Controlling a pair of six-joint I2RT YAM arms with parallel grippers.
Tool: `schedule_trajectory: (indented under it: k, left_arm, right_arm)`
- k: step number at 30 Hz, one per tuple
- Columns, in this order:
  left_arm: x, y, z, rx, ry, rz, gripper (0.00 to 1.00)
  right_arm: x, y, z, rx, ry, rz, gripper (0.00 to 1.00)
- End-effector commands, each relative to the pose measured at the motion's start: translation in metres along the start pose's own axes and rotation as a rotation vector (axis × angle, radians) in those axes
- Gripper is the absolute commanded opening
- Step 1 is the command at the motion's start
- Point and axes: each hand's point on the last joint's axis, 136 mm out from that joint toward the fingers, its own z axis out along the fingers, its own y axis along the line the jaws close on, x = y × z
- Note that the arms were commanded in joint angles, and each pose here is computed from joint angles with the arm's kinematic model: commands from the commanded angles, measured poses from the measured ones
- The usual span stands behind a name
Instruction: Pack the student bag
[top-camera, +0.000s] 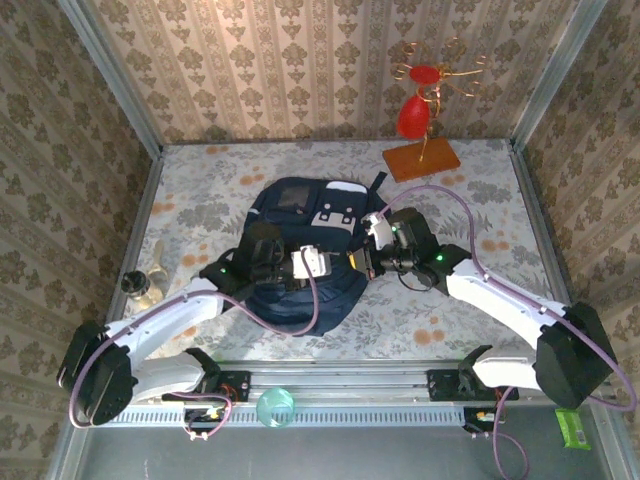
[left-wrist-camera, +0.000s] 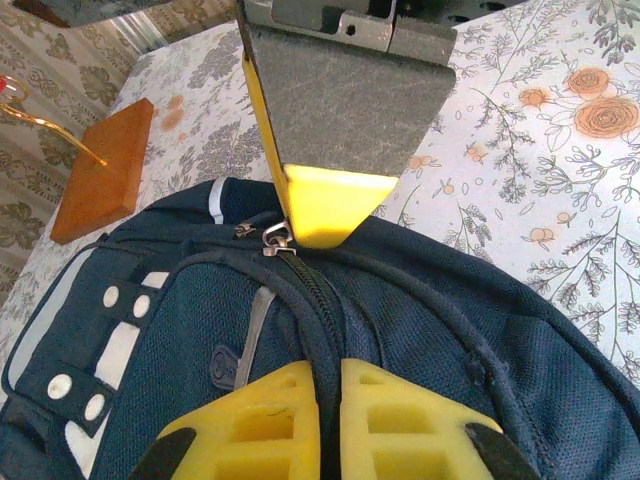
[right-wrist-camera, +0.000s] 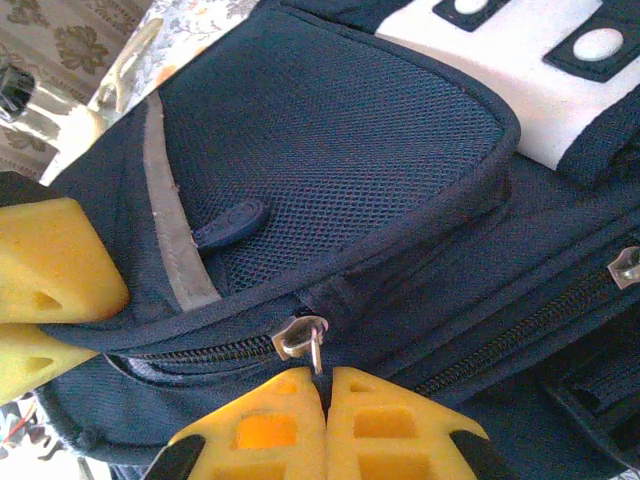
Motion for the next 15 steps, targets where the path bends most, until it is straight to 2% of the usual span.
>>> schedule_trajectory:
  k: [1, 4, 6, 15]
  left_arm:
    - [-0.004, 0.0, 0.0, 0.019, -0.039, -0.021, 0.0]
    - [-0.006, 0.012, 0.016, -0.007, -0.043, -0.045, 0.0]
    - [-0.008, 0.023, 0.029, -0.033, -0.032, -0.057, 0.0]
    - [-0.011, 0.032, 0.09, -0.004, -0.001, -0.113, 0.0]
  right_arm:
    - [0.01, -0.086, -0.012, 0.349, 0.022, 0.086, 0.07]
    - [0.008, -0.085, -0.019, 0.357, 0.019, 0.074, 0.25]
    - [0.005, -0.089, -0.03, 0.399, 0.007, 0.063, 0.31]
    - [-0.02, -0.125, -0.1, 0.715, -0.136, 0.024, 0.45]
